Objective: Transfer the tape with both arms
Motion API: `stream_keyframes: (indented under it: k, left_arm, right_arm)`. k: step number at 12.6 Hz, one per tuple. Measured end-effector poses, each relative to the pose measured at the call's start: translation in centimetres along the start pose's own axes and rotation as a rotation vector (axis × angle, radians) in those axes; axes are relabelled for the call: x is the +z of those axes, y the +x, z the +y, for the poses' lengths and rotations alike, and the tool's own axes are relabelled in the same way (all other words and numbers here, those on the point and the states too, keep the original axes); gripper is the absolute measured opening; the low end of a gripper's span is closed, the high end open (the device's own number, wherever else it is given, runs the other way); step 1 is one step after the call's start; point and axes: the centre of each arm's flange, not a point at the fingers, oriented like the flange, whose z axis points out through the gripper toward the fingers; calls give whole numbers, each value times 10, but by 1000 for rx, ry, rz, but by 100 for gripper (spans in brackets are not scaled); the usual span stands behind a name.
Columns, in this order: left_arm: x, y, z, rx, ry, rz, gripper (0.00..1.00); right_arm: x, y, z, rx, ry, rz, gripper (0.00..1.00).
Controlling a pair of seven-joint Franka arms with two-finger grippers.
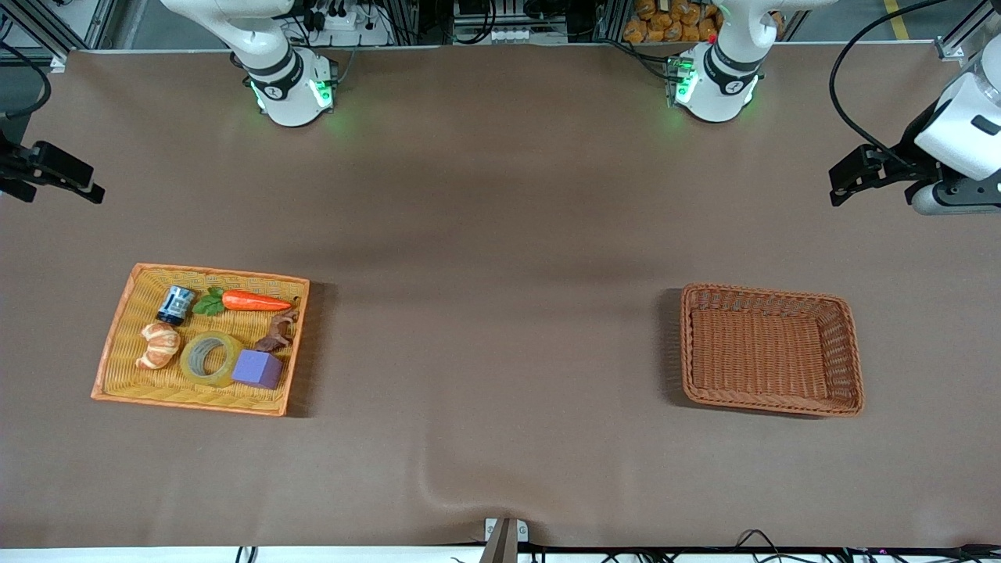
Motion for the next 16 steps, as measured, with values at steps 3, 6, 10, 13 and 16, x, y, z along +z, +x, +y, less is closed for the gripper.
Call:
stream_keyframes:
  k: [3, 6, 10, 13, 16]
  left_arm:
    - [1, 1, 1, 1, -1, -3, 100]
    - [-1, 0, 6, 10, -3, 1, 100]
    - [2, 1, 6, 10, -3, -4, 100]
    - [5, 3, 6, 10, -3, -10, 100]
    - [9, 6, 4, 7, -3, -15, 100]
  right_arm:
    - [31, 19, 0, -6, -2, -35, 100]
    - [73, 42, 1, -19, -4, -25, 100]
    - [144, 69, 5, -50, -9, -29, 100]
    - [210, 99, 14, -62, -18, -31, 100]
    - [290, 124, 40, -53, -29, -41, 100]
